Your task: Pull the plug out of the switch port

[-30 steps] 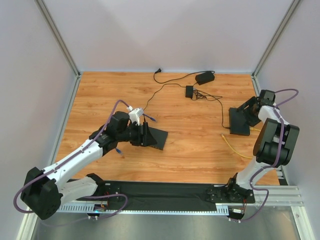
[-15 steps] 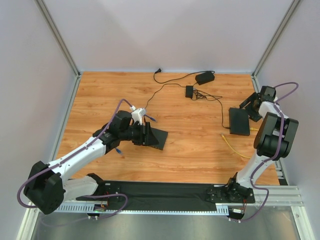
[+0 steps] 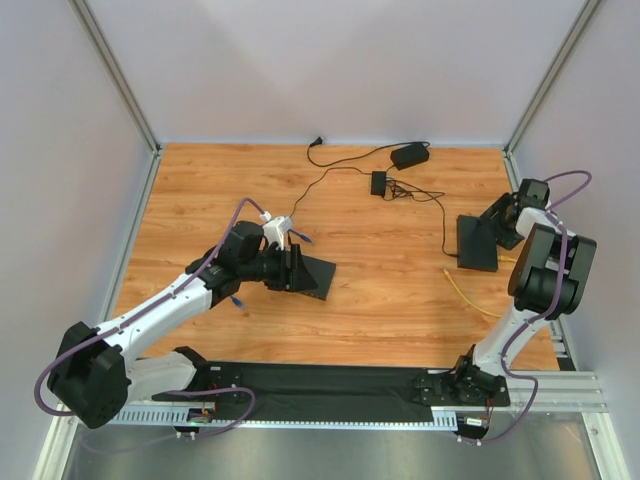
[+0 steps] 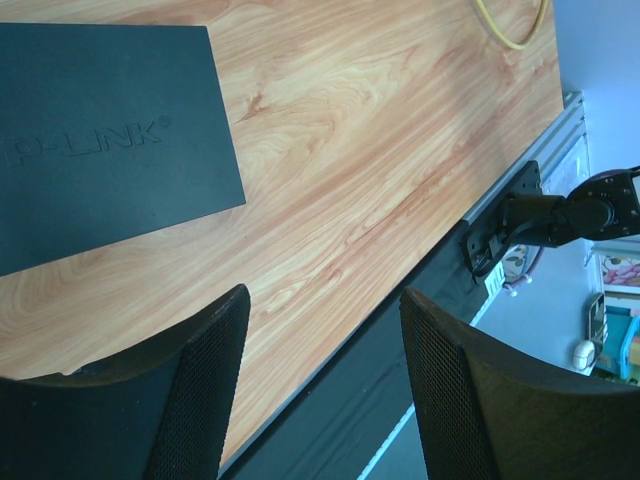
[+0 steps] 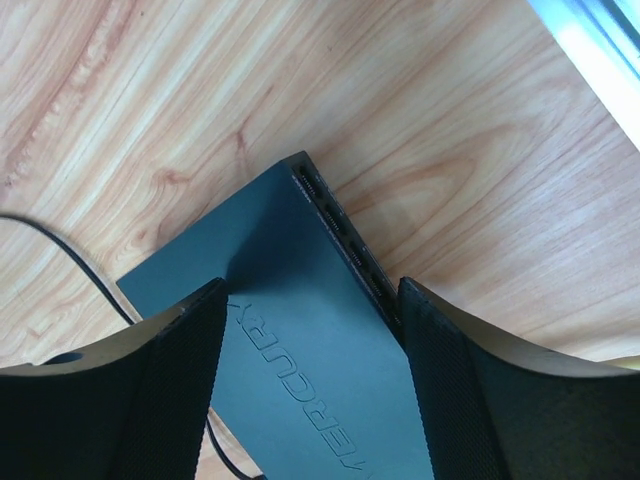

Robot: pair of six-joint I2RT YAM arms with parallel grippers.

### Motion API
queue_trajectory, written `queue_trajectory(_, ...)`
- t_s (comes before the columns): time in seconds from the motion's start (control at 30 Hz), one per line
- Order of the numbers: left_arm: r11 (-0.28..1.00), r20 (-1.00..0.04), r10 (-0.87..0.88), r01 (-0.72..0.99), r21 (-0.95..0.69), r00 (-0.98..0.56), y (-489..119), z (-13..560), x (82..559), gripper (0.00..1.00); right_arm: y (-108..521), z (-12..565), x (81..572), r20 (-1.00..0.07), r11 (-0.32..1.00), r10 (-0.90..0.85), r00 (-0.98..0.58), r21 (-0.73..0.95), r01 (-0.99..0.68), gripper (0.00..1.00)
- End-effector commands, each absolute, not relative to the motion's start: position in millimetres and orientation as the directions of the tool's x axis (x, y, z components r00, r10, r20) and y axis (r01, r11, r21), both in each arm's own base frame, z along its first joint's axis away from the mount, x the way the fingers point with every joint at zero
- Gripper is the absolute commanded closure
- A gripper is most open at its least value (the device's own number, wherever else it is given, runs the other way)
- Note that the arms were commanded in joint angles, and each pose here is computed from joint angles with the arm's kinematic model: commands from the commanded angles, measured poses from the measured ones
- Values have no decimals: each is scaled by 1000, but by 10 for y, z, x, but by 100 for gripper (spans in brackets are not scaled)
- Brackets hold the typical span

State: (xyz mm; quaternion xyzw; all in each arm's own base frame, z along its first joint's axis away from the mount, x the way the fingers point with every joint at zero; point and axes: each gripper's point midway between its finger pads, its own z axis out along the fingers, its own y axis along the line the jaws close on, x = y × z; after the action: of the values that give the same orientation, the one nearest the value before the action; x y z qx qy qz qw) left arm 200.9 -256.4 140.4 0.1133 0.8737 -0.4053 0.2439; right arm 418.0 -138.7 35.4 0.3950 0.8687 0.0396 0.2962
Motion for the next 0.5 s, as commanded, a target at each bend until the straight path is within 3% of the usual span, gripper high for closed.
queue_trajectory(0.0,624,-547,6,430,-652,-837,-2604,1515,2008,30,-1208,474,4190,-490,715,691,-531,356,602,30)
queue_trajectory(0.47,657,-560,31,439,-613,-828,-2760,1595,2139,35,-119,426,4011,-410,763,643,-647,423,489,34)
